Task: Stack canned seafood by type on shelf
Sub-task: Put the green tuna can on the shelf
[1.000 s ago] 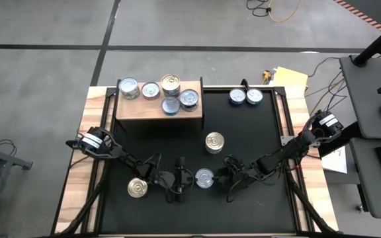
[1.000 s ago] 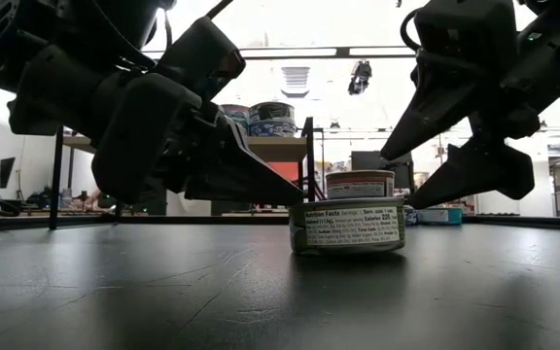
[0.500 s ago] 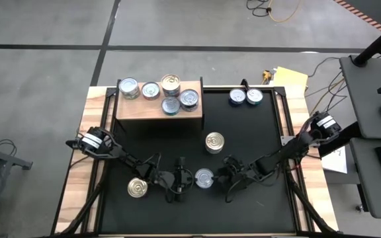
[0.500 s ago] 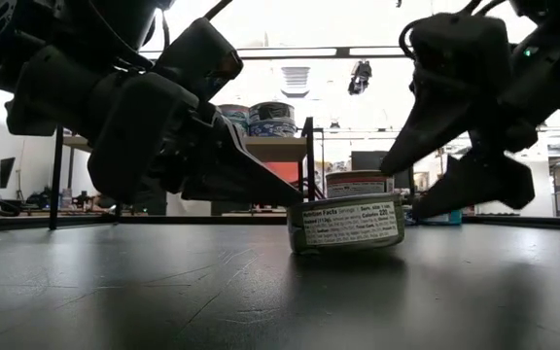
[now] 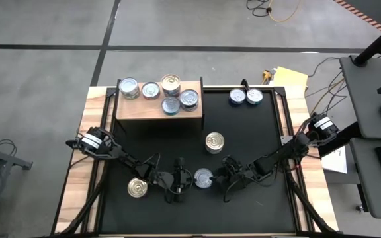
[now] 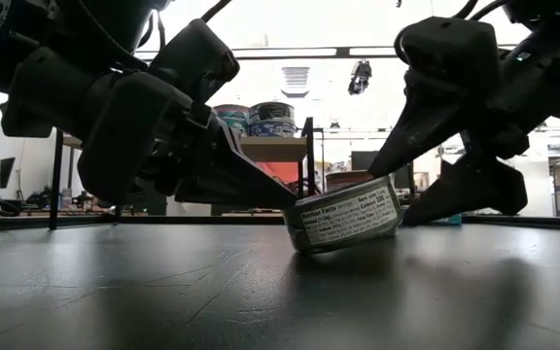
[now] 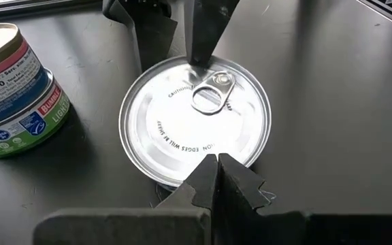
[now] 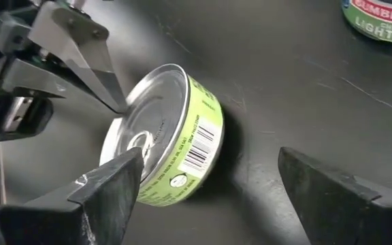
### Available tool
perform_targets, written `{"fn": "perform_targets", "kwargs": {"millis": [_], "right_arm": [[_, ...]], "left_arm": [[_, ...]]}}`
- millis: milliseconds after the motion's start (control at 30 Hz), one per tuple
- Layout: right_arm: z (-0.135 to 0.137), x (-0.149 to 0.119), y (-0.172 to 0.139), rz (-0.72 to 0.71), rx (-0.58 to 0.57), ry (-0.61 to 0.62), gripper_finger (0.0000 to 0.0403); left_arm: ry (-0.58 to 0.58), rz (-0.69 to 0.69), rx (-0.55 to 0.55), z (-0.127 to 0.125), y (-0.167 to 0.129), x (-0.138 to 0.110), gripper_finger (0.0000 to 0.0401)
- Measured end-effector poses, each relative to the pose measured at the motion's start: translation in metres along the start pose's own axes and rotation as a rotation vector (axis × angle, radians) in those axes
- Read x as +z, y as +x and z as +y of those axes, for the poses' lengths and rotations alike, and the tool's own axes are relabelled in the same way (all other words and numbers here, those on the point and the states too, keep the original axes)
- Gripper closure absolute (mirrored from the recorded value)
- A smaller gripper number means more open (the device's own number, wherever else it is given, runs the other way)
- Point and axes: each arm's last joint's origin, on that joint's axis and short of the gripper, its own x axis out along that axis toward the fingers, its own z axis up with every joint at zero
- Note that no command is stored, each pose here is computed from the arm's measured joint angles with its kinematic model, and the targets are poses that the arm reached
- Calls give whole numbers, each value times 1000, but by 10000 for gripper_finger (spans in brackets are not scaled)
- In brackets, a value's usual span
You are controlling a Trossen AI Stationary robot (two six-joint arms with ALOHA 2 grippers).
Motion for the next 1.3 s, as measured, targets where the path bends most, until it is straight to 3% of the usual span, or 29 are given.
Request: {"fn": "perform_targets", "kwargs": {"millis": [533,1100,1300], "right_arm": [[5,4,1,-26,49,21,66],[7,9,2,-48,75,-37,69],[7,10,3,1,94,27,68]], "left_arm": [[3,7,0,0,0,-1,401],[6,7,1,0,0,-1,401],[7,6,1,0,0,-1,401]]}}
